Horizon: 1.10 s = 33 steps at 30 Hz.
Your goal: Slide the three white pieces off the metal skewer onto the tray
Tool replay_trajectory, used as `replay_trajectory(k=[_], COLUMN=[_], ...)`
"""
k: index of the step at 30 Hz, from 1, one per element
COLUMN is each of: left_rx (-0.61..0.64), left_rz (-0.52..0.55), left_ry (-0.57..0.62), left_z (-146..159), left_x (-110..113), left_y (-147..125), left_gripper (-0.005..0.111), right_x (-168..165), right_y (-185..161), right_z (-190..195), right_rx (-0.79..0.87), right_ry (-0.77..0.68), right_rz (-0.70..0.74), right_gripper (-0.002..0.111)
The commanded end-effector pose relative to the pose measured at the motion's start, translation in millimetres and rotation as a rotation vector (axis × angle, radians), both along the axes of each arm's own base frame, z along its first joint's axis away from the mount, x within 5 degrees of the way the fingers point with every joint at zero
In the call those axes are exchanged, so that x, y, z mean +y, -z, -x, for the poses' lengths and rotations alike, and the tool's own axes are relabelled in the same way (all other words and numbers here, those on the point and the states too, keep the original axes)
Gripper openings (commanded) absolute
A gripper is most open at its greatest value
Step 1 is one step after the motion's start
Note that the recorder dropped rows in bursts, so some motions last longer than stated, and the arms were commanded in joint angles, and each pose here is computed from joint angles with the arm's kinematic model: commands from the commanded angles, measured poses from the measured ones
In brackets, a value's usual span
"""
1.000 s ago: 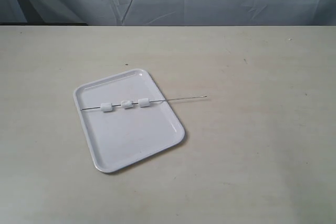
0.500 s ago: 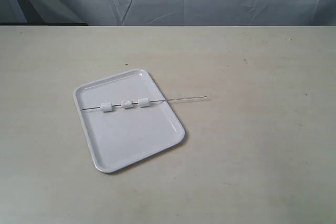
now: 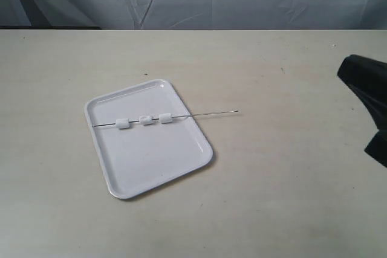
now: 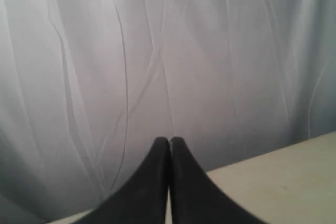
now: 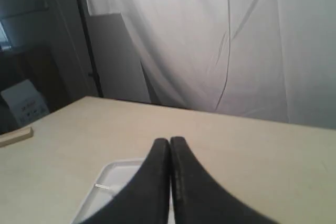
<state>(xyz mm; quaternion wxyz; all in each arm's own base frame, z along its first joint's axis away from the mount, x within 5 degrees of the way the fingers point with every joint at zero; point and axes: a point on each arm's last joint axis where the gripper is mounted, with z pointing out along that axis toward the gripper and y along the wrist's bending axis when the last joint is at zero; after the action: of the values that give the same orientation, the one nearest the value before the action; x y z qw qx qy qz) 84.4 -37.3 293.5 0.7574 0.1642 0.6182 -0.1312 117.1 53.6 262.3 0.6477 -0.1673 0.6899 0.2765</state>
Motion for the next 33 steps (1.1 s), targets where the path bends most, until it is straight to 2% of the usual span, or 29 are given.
replay_trajectory(k=[1, 5, 9, 12, 13, 15, 17, 19, 21, 23, 26, 30, 33], left_rx=[0.088, 0.168, 0.264, 0.449, 0.542, 0.615, 0.670, 0.767, 0.819, 0.851, 0.882, 0.930, 0.973], left_rz=[-0.005, -0.007, 0.002, 0.104, 0.187, 0.225, 0.220, 0.304, 0.344, 0.353, 0.396, 0.404, 0.415], left_ry=[0.045, 0.034, 0.074, 0.098, 0.114, 0.155, 0.206, 0.268, 0.287, 0.278, 0.260, 0.225, 0.219], left_z=[-9.5, -22.3, -35.9, -50.5, -56.8, -62.4, -66.7, -71.8, -74.7, -77.5, -82.6, -91.2, -94.5], left_x=[-3.5, -2.5, -5.4, -7.0, -8.4, -11.9, -15.8, -20.8, -22.5, -22.3, -21.4, -19.6, -19.7], left_y=[5.9, 14.0, 24.6, 40.8, 48.1, 55.7, 63.6, 72.2, 77.3, 82.1, 87.1, 94.8, 102.4], left_gripper=[0.000, 0.000, 0.000, 0.000, 0.003, 0.008, 0.014, 0.025, 0.034, 0.038, 0.038, 0.038, 0.038], right_x=[1.7, -0.1, 2.1, 5.0, 8.0, 13.0, 20.9, 39.0, 54.7, 70.6, 97.1, 114.8, 119.6], right_y=[8.9, 13.8, 16.8, 16.3, 14.2, 10.4, 4.3, -3.9, -6.5, 0.1, 19.6, 53.0, 63.4], right_z=[-10.2, -20.8, -31.4, -42.5, -48.5, -55.7, -63.3, -74.4, -86.4, -102.6, -128.7, -160.6, -169.8], right_rx=[0.074, 0.093, 0.134, 0.209, 0.240, 0.248, 0.244, 0.214, 0.205, 0.222, 0.293, 0.527, 0.519], right_ry=[-0.030, -0.013, -0.059, -0.131, -0.175, -0.218, -0.236, -0.287, -0.307, -0.296, -0.316, -0.245, -0.270], right_rz=[0.016, 0.078, 0.126, 0.256, 0.329, 0.391, 0.390, 0.416, 0.442, 0.485, 0.520, 0.418, 0.459], right_gripper=[0.000, 0.000, 0.000, 0.000, 0.000, 0.000, 0.000, 0.000, 0.000, 0.000, 0.000, 0.000, 0.000])
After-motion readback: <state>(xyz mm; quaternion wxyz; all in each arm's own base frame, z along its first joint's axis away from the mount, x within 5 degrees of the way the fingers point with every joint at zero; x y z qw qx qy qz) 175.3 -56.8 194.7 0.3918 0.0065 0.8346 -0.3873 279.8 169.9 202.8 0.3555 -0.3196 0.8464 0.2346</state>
